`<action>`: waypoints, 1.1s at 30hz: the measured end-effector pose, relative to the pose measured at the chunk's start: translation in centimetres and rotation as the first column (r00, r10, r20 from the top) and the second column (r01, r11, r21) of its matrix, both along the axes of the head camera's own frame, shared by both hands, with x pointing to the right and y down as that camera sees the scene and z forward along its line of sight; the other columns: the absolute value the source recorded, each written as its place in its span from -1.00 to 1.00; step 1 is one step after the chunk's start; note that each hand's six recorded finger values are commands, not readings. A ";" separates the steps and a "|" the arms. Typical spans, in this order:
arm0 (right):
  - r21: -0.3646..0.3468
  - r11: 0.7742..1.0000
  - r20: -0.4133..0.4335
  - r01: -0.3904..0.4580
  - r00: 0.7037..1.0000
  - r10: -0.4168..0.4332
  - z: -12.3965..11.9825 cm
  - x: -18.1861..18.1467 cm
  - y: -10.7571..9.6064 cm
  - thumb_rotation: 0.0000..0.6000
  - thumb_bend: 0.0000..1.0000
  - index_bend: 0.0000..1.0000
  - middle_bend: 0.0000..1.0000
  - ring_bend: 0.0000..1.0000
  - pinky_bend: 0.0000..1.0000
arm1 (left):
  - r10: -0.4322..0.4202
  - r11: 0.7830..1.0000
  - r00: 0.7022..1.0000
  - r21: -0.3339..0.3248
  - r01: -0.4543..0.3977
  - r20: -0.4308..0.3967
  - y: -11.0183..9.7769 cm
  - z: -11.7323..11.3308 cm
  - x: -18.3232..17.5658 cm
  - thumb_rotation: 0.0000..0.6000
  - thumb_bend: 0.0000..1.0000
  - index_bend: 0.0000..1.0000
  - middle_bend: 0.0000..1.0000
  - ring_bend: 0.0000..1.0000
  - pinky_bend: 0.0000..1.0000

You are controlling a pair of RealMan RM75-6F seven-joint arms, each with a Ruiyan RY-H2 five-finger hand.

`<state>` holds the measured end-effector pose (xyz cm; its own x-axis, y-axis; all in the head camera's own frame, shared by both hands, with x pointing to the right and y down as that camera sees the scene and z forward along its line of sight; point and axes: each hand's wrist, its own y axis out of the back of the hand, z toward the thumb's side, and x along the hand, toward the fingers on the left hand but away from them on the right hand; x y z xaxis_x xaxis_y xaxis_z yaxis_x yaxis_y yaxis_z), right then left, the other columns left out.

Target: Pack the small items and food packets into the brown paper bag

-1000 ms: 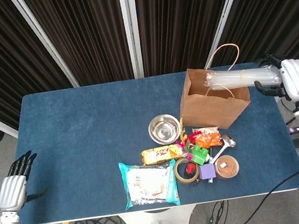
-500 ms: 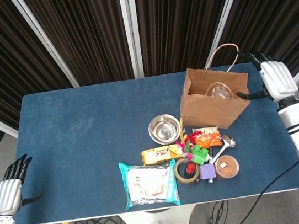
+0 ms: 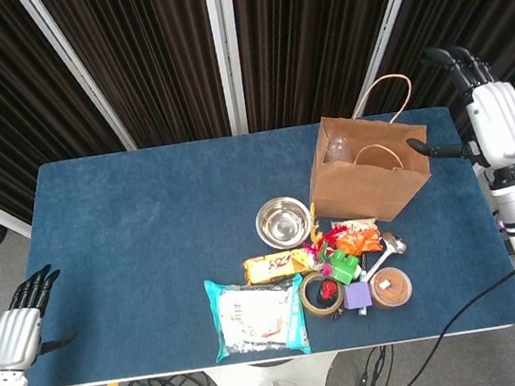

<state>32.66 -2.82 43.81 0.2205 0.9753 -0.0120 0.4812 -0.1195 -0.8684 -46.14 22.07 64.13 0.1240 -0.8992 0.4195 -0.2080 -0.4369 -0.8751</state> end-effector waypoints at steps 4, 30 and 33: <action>0.075 0.997 0.036 0.032 0.999 -0.035 -3.1 -1.7 0.3 1.00 -1.00 -0.81 -0.54 -0.81 -0.70 | 0.006 1.000 1.000 0.006 -0.006 0.002 -0.2 -0.2 0.5 1.00 -0.83 -0.84 -0.89 -1.00 -0.76; -0.545 0.822 -0.301 0.164 0.877 -0.375 10.0 -0.6 15.1 1.00 -1.00 -0.63 -0.38 -0.65 -0.53 | -0.011 1.000 1.000 0.001 0.011 0.015 0.3 -0.1 0.3 1.00 -0.83 -0.84 -0.89 -1.00 -0.76; -0.598 0.789 -0.314 0.142 0.863 -0.394 11.8 0.1 16.1 1.00 -1.00 -0.62 -0.40 -0.66 -0.53 | -0.018 1.000 1.000 0.003 0.018 0.017 0.5 -0.1 0.0 1.00 -0.83 -0.84 -0.89 -1.00 -0.76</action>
<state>32.73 13.28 55.62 0.3236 0.6764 -0.6616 -0.0217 -0.6938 -0.7199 -46.14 22.57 64.00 0.1008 -0.9023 0.4192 -0.2006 -0.4311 -0.8797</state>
